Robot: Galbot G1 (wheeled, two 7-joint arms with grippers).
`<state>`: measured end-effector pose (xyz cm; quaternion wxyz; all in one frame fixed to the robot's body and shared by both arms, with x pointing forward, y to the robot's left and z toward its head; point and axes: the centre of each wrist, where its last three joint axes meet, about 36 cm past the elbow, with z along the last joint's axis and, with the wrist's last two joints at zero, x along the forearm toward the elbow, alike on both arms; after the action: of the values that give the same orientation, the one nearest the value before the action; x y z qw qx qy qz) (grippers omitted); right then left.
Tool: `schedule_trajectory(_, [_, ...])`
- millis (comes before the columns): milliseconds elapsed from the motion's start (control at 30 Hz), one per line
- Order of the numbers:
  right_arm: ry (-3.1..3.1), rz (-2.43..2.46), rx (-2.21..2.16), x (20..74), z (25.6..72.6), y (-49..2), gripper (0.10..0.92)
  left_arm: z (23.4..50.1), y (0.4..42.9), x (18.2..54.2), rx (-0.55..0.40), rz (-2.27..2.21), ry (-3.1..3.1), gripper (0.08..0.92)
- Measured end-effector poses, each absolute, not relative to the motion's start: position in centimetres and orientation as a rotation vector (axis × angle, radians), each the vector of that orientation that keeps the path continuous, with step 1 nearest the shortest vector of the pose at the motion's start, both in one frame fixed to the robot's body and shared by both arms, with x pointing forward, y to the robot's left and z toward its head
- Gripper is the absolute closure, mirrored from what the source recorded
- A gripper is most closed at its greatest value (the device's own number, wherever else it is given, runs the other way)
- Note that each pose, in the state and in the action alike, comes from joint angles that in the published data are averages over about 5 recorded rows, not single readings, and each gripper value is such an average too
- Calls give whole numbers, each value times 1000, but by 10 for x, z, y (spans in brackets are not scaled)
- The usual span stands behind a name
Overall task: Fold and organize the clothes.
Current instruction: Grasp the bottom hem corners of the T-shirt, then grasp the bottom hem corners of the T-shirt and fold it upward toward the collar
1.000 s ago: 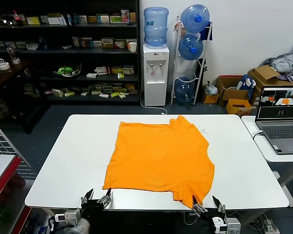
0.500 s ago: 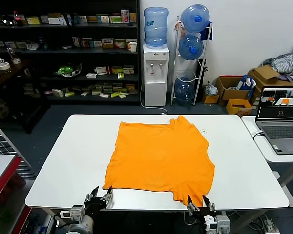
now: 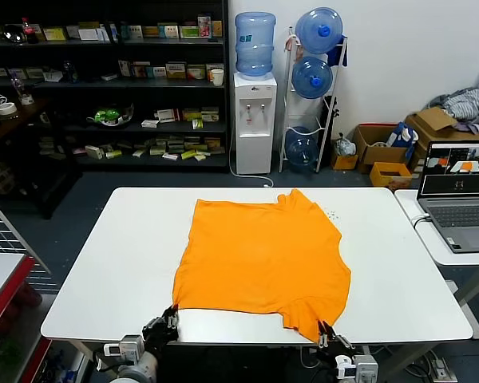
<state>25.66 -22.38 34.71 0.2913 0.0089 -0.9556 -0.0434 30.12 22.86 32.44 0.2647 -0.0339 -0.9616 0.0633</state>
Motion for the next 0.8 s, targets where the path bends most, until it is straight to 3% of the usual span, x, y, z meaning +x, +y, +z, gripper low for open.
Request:
schedule_trajectory(500, [-2581, -136, 38, 229, 384, -232, 898, 360, 238, 282, -65, 257, -2561, 908])
schedule_trajectory(800, [-2632, -152, 37, 251, 391, -235, 898, 376, 238, 287, -88, 309, -2587, 908])
